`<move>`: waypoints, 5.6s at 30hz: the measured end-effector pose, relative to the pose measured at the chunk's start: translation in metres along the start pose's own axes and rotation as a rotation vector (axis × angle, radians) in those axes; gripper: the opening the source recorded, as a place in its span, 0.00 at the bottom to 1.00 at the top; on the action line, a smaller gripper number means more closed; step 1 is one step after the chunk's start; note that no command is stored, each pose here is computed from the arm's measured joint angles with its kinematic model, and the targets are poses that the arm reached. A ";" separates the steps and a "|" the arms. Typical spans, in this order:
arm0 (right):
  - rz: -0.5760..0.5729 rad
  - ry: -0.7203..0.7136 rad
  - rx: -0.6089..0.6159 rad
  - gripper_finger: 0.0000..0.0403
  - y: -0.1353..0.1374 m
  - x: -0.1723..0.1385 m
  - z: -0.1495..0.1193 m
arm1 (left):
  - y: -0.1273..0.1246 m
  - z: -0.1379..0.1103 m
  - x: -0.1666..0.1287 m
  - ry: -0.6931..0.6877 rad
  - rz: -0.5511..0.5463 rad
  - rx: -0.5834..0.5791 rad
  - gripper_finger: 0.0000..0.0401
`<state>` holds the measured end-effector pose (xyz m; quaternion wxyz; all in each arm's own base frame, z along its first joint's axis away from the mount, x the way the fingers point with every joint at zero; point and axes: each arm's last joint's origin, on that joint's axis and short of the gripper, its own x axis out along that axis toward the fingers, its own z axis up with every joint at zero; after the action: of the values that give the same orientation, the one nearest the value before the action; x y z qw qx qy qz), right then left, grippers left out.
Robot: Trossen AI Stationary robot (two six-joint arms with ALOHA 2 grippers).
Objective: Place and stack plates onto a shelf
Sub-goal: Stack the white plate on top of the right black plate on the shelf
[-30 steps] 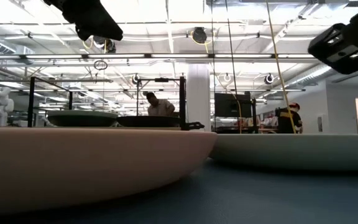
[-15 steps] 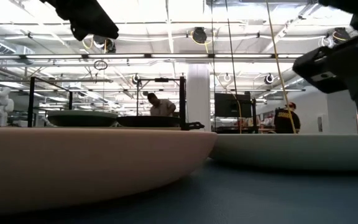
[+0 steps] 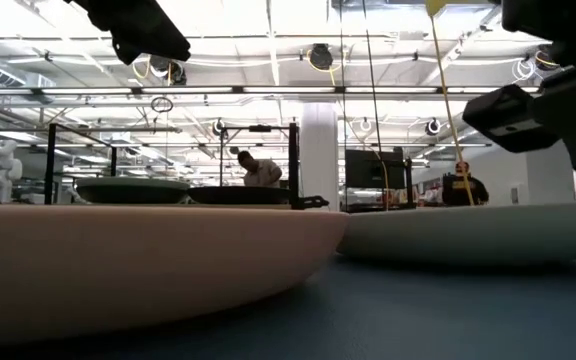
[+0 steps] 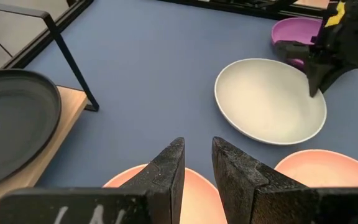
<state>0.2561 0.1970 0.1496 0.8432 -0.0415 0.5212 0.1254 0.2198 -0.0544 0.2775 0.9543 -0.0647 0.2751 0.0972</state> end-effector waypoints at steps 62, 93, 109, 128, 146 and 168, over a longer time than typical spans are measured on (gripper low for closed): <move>-0.505 -0.773 -0.070 0.00 -0.267 -0.074 0.131 | -0.003 0.020 -0.090 -0.409 -0.110 0.056 0.22; -0.596 -0.569 -0.095 0.00 -0.314 -0.024 0.106 | -0.008 0.019 -0.082 -0.388 -0.099 0.091 0.22; -0.597 -0.551 -0.095 0.00 -0.319 -0.024 0.103 | -0.009 0.021 -0.082 -0.403 -0.101 0.082 0.22; -0.624 -0.531 -0.054 0.00 -0.315 -0.022 0.103 | -0.009 0.022 -0.082 -0.408 -0.099 0.095 0.22; -0.637 -0.533 -0.059 0.10 -0.317 -0.023 0.102 | -0.009 0.022 -0.082 -0.410 -0.099 0.098 0.22; -0.671 -0.550 -0.061 0.10 -0.294 -0.023 0.113 | -0.008 0.018 -0.080 -0.375 -0.093 0.099 0.22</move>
<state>0.4198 -0.0679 0.2034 0.9431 -0.1985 0.2307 -0.1340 0.1644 -0.0714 0.3365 0.9943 -0.0114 0.0938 0.0495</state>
